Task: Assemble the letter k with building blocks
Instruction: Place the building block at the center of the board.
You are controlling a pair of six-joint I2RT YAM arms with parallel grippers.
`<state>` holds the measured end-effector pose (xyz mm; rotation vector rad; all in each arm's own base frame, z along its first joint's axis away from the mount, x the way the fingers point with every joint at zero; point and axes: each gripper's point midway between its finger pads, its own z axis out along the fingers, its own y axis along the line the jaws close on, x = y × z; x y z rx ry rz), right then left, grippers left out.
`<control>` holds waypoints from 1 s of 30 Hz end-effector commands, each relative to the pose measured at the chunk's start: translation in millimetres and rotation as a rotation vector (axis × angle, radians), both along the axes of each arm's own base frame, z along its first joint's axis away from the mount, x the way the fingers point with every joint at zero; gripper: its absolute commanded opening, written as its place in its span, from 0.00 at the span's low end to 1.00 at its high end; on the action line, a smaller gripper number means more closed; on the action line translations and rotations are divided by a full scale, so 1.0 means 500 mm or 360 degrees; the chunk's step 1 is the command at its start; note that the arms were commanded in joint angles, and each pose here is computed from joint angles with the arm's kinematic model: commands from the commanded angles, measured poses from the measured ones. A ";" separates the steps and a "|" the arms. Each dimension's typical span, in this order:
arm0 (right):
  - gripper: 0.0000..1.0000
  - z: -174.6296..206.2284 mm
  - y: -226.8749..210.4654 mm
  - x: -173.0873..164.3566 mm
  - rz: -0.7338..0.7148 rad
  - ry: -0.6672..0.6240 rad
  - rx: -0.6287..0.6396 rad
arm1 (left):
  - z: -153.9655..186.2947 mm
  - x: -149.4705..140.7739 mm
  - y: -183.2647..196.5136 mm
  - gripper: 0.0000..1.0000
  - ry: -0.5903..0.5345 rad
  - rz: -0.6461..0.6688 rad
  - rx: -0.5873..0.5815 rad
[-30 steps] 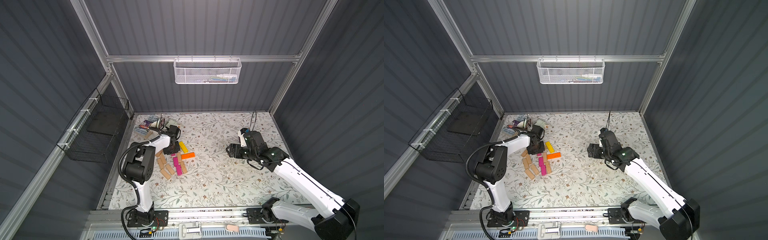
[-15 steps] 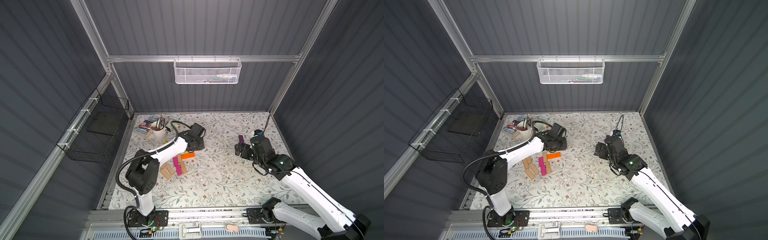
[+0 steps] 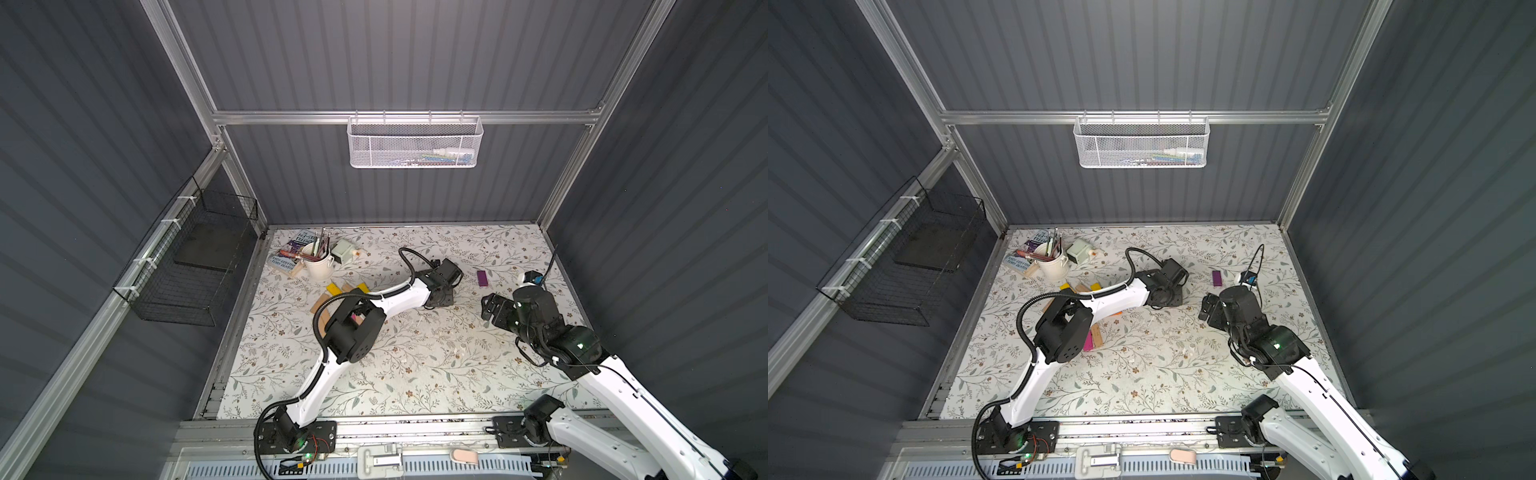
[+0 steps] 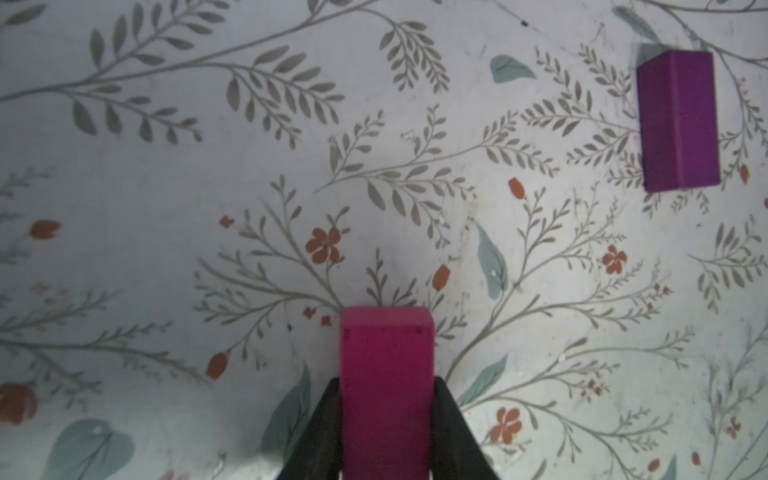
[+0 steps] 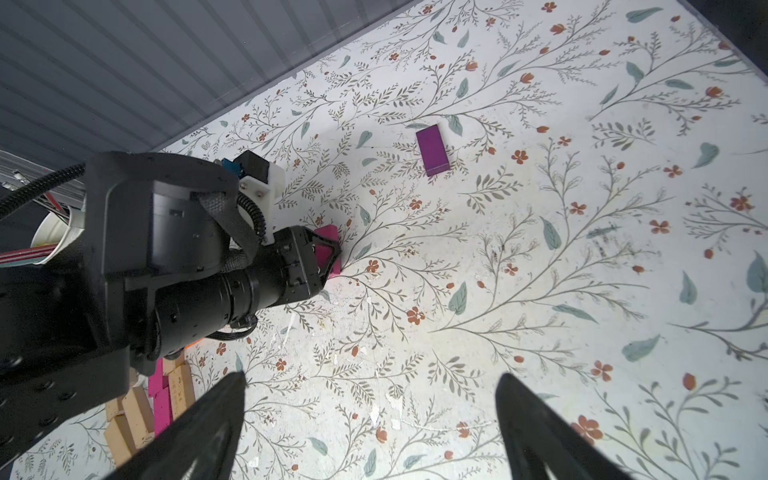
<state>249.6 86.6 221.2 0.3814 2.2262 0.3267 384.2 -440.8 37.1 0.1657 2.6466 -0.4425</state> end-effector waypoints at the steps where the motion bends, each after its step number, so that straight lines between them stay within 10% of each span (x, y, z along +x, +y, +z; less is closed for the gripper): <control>1: 0.94 -0.010 -0.017 -0.007 -0.0049 0.0018 -0.0037 | -0.019 -0.005 -0.006 0.19 0.0039 -0.0004 0.0048; 18: 0.96 -0.008 -0.014 0.002 -0.0044 0.0016 -0.0039 | 0.008 0.000 -0.017 0.45 0.0004 -0.0018 -0.0013; 30: 0.97 -0.030 0.066 0.048 0.0252 0.0208 -0.0092 | 0.280 -0.007 0.147 0.57 -0.0338 -0.0034 -0.0245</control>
